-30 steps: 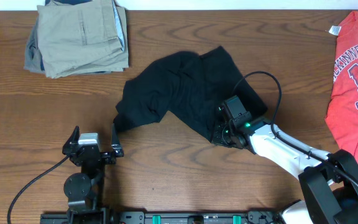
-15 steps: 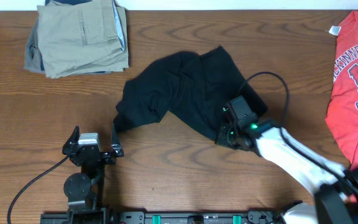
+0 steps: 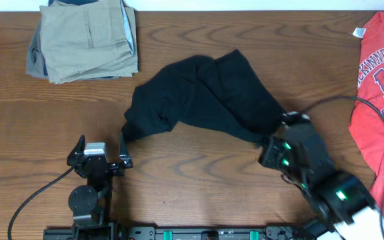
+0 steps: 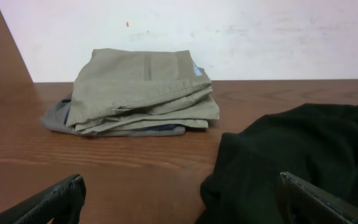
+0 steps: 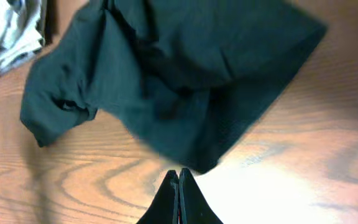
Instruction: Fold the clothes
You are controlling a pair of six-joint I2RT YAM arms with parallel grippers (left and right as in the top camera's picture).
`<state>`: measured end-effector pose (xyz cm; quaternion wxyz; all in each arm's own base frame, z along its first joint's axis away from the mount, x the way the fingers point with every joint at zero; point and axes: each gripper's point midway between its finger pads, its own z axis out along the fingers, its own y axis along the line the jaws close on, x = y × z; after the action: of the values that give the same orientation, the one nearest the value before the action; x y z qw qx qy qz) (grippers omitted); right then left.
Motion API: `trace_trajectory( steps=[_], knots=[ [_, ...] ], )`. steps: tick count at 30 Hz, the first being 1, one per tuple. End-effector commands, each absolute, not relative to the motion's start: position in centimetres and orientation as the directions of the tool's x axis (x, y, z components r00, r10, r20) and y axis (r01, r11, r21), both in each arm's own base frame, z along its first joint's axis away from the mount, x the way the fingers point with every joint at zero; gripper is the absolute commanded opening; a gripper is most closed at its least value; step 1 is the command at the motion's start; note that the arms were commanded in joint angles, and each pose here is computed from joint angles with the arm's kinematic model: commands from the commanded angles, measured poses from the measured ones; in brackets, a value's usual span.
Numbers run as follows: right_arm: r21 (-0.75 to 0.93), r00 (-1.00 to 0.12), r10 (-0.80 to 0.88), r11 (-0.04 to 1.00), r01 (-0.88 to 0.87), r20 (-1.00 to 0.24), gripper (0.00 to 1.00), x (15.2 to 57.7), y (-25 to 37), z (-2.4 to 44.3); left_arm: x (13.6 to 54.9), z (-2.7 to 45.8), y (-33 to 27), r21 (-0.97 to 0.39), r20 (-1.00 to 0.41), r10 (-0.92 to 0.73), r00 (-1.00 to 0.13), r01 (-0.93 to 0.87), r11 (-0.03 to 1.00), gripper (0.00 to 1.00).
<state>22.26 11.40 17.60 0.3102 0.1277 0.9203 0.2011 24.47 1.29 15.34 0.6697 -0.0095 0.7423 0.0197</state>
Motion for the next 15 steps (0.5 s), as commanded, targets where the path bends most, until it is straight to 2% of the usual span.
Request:
trace_trajectory(
  steps=[1,6,13,15],
  knots=[
    [0.444,-0.701,0.408,0.884,0.144,-0.585,0.01,21.8,9.2,20.1,24.4,13.9,1.3,0.027,-0.989,0.022,-0.146,-0.035,0.999,0.98],
    [0.374,-0.649,0.440,0.893,0.248,-0.620,0.01,20.0,5.7,22.1,24.4,13.9,1.3,0.027,-0.989,0.022,-0.146,-0.035,0.999,0.98],
    [0.372,-0.656,0.436,0.895,0.245,-0.616,0.02,19.8,5.7,23.1,24.4,13.9,1.3,0.027,-0.989,0.022,-0.146,-0.035,0.999,0.98],
    [0.352,-0.673,0.425,0.901,0.253,-0.606,0.11,20.1,5.9,22.5,24.4,13.9,1.3,0.027,-0.989,0.022,-0.146,-0.035,0.999,0.98]
  ],
)
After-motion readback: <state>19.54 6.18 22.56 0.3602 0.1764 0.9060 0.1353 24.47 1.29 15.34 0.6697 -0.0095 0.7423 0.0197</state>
